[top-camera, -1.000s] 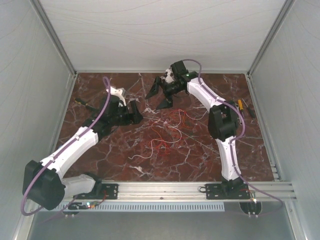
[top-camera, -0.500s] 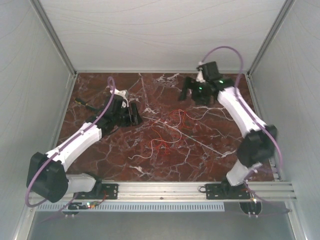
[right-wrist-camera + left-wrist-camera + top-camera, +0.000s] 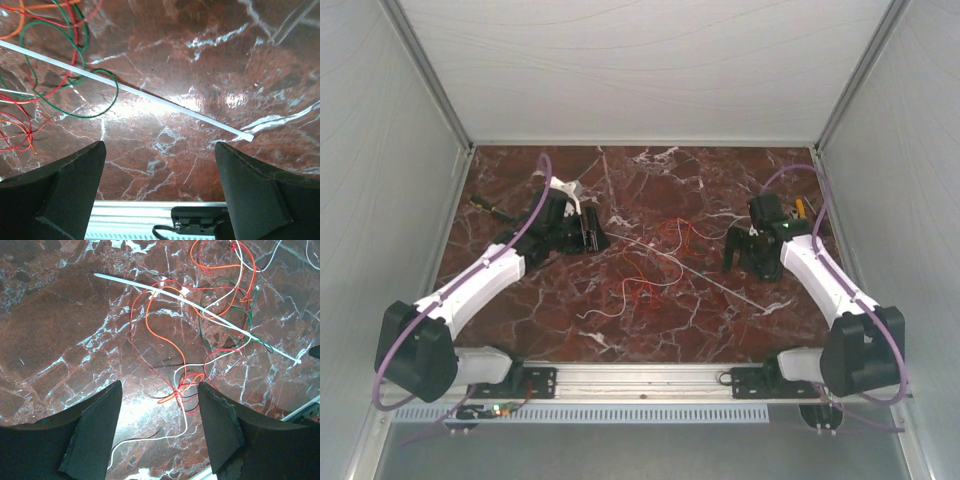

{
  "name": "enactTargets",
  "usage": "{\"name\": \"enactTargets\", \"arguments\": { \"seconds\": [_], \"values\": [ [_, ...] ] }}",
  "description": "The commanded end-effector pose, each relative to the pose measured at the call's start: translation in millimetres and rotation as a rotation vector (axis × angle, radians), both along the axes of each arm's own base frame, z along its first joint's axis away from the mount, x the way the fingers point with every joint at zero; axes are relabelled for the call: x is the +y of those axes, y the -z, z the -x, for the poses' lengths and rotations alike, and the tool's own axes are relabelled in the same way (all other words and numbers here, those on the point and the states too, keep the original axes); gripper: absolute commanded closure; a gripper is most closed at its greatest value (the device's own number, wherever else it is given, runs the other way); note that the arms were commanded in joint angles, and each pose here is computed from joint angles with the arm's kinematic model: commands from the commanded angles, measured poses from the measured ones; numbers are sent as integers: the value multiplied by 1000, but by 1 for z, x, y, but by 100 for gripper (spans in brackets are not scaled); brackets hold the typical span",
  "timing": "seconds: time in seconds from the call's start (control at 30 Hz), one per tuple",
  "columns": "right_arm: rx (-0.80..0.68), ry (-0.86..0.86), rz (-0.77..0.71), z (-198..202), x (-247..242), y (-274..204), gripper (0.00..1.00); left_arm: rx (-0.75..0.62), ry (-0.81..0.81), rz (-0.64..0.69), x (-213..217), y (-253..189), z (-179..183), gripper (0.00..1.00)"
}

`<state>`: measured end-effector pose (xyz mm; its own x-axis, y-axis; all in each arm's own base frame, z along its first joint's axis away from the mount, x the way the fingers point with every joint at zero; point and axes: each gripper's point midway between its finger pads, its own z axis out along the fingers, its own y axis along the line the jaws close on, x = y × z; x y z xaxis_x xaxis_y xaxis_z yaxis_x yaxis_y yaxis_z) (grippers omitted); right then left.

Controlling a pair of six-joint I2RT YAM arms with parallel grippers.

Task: Zip-tie the wires
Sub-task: Pick up the ribbon at the center of the board.

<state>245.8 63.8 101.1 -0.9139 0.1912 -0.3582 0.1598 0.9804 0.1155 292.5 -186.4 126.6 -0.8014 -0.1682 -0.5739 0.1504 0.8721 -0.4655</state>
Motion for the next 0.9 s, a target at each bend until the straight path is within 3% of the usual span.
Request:
{"name": "enactTargets", "arguments": {
  "seconds": [0.0, 0.17, 0.33, 0.63, 0.87],
  "values": [
    [135, 91, -105, 19, 1, 15, 14, -60, 40, 46, -11, -17, -7, 37],
    [207, 370, -170, 38, -32, 25, 20, -58, 43, 61, -9, -11, 4, 38],
    [263, 600, -73, 49, -57, 31, 18, -44, 36, 100, -9, -2, 17, 38],
    [330, 739, -43, 52, -77, 57, 56, -42, 52, 122, -14, 0, 17, 38],
    [358, 772, -56, 67, -80, 83, 71, -56, 71, 118, -17, -6, 11, 38]
  ]
}}
